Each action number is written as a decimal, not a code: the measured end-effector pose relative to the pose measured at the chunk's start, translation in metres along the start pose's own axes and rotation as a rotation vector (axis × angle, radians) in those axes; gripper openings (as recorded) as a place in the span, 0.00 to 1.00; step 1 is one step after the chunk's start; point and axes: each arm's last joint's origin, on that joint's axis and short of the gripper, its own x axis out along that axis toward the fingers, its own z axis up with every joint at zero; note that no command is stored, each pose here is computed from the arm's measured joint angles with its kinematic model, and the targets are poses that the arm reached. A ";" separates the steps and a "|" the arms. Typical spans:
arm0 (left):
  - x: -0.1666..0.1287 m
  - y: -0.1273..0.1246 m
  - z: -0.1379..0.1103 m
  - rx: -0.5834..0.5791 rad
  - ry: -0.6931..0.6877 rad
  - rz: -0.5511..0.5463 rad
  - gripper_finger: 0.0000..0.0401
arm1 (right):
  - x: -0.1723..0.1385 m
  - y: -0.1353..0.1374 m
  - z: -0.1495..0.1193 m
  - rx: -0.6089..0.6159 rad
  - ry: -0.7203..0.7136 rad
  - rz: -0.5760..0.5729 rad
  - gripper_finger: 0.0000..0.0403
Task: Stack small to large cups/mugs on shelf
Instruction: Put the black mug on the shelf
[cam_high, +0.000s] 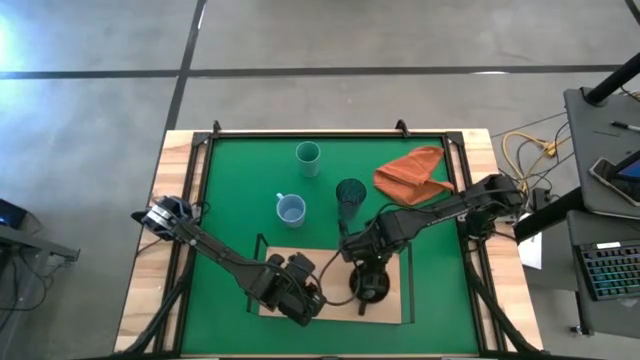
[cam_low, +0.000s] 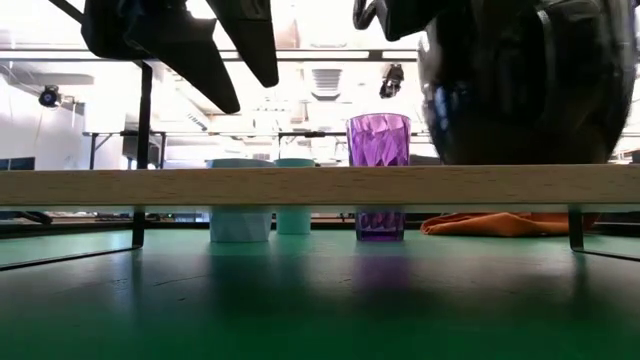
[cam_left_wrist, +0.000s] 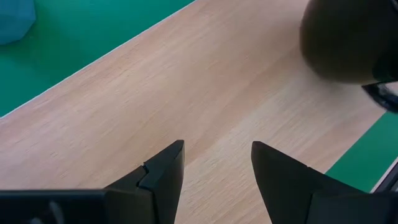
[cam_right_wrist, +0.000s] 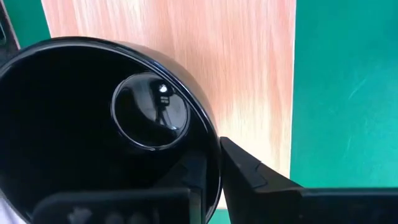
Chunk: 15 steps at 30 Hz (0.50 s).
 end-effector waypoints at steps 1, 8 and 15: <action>0.000 0.000 0.000 0.000 0.000 0.000 0.43 | -0.001 0.001 -0.003 -0.004 0.011 0.000 0.06; 0.000 0.000 0.000 0.001 0.000 0.001 0.43 | -0.002 0.011 -0.017 -0.071 0.071 -0.025 0.07; 0.000 0.002 -0.001 0.003 0.004 0.017 0.43 | 0.000 0.013 -0.019 -0.089 0.060 -0.039 0.07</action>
